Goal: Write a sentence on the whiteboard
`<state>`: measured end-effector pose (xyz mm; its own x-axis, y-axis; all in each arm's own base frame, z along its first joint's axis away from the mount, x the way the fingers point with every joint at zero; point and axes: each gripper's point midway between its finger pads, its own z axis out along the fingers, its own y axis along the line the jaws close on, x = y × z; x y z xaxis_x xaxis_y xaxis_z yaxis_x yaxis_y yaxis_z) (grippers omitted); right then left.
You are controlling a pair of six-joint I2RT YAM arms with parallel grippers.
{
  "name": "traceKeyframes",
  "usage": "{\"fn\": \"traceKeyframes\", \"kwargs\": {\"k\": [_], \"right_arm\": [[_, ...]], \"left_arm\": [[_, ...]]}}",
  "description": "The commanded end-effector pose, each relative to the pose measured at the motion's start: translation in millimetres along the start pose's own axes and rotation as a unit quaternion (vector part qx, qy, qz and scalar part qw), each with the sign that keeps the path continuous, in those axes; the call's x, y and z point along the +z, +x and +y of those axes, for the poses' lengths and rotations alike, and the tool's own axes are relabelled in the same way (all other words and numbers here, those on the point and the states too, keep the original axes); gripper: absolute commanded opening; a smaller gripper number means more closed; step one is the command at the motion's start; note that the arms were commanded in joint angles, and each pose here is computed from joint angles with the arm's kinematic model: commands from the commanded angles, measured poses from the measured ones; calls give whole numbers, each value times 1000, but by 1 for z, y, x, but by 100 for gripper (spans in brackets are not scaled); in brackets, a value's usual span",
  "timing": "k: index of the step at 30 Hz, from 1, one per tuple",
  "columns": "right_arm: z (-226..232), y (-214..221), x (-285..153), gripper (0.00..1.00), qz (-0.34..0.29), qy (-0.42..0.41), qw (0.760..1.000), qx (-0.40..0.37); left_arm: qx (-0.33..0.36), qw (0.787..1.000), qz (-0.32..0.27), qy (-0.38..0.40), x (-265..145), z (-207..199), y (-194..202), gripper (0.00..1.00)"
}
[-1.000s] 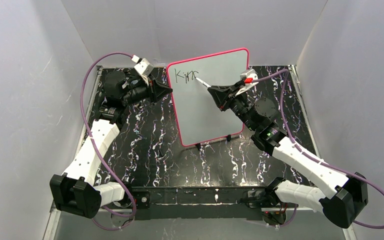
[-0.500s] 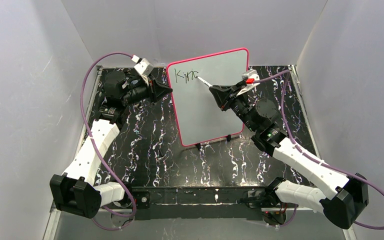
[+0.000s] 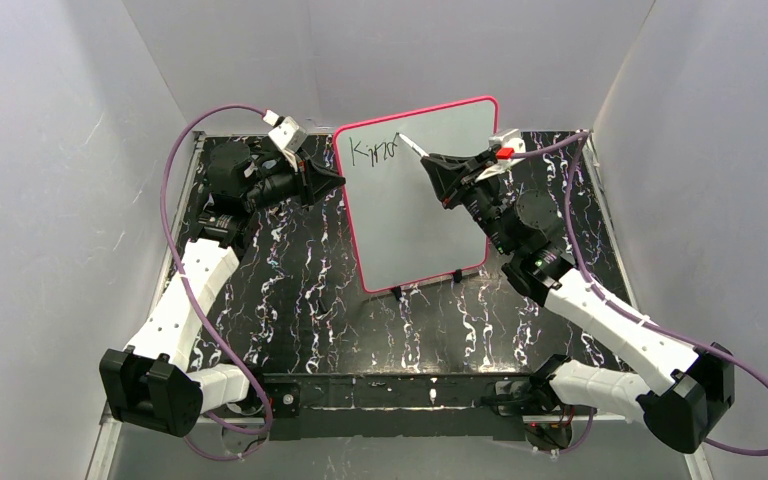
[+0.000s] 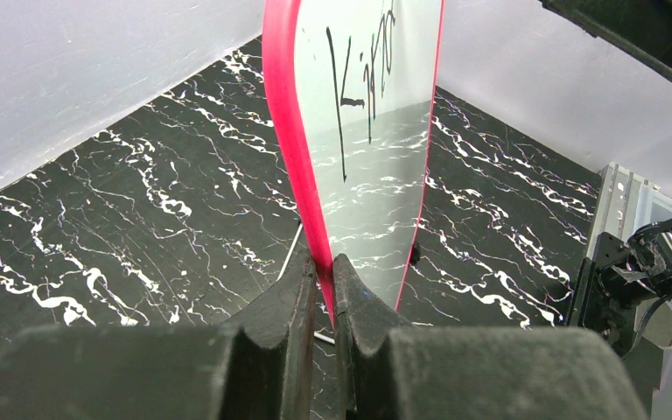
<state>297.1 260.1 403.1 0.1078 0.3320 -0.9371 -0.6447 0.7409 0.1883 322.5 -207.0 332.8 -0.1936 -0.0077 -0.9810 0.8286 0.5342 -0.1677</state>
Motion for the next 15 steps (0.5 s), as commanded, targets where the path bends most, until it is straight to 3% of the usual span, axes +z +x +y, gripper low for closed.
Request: {"fn": "traceKeyframes", "kwargs": {"k": [1,15], "right_arm": [[-2,-39,6,1,-54,10,998,-12],[-8,15,-11,1,16,15,1000,16]], "left_arm": [[-1,1000,12,23,-1,-12,8,0],[0,1000,11,22,-2,-12,7,0]]}}
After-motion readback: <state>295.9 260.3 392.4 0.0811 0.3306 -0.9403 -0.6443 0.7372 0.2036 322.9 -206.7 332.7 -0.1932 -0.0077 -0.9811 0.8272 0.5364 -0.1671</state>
